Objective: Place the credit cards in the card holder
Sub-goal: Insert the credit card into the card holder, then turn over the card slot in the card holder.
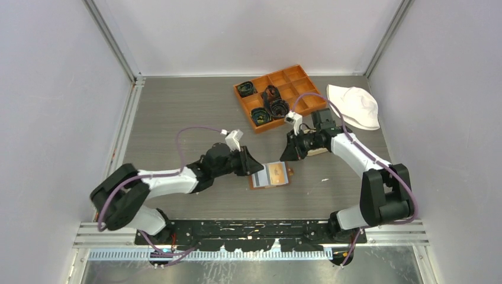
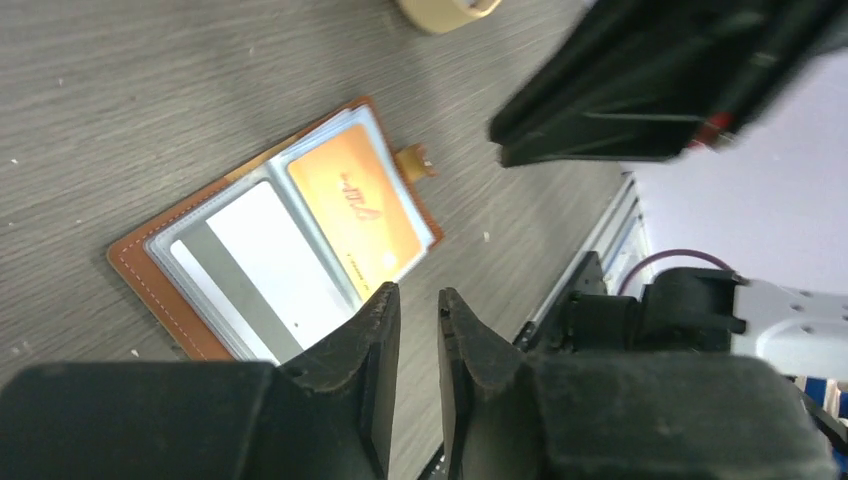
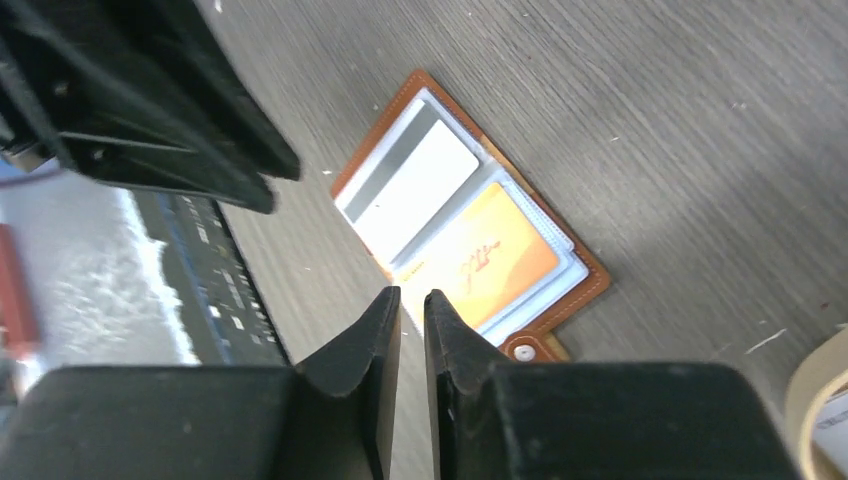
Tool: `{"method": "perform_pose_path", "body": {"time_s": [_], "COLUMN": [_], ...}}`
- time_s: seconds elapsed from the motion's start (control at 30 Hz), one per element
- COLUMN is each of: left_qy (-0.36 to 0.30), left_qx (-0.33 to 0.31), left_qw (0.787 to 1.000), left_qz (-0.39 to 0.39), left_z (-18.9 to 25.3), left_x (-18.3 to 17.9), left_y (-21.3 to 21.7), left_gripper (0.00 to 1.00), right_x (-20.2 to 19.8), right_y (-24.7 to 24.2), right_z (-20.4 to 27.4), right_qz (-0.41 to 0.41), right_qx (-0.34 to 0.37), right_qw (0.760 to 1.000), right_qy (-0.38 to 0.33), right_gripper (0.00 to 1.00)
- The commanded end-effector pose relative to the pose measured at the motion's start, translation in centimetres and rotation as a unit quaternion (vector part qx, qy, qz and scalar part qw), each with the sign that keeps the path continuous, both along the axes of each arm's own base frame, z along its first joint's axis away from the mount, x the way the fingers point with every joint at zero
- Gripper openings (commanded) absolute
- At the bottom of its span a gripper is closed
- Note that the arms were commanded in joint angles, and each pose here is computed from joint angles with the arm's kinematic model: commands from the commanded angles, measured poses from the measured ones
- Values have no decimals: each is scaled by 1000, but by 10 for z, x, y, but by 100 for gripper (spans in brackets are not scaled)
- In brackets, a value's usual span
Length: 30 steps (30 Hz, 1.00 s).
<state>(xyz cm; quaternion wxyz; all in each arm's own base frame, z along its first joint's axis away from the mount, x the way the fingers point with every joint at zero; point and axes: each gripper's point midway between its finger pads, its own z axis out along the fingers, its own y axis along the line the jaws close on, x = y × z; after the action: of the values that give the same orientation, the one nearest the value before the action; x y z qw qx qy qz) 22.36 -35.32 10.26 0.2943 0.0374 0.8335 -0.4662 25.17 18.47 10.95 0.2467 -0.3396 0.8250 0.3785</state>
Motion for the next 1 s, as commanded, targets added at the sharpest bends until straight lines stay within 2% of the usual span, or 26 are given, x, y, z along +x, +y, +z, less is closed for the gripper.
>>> {"method": "perform_pose_path", "body": {"time_s": [0.0,0.07,0.17,0.23,0.37,0.5,0.63,0.97], "left_qy": [-130,-159,-184,-197,-203,-182,-159,-128], "left_qx": [-20,-17,-19,-31,-48,-69,-87,-103], "left_qw": [991,987,980,975,974,980,983,986], "left_qz": [12,25,73,98,86,44,22,-3], "left_z": [48,53,51,50,51,54,52,37], "left_x": [7,5,6,4,-6,-18,-23,-27], "left_y": [21,35,61,75,79,66,54,28], "left_gripper": [27,43,73,84,82,71,64,56], "right_x": [-5,-1,1,3,5,7,6,4], "right_y": [13,12,10,6,-2,-10,-12,-12], "right_z": [16,7,-8,-19,-35,-44,-51,-64], "right_qz": [-52,-76,-98,-110,-126,-132,-131,-128], "right_qx": [94,97,80,59,17,-14,-28,-39], "right_qw": [987,982,976,972,964,963,959,949], "right_qy": [116,140,176,200,234,233,250,287], "right_gripper": [23,28,35,35,34,33,33,32]}}
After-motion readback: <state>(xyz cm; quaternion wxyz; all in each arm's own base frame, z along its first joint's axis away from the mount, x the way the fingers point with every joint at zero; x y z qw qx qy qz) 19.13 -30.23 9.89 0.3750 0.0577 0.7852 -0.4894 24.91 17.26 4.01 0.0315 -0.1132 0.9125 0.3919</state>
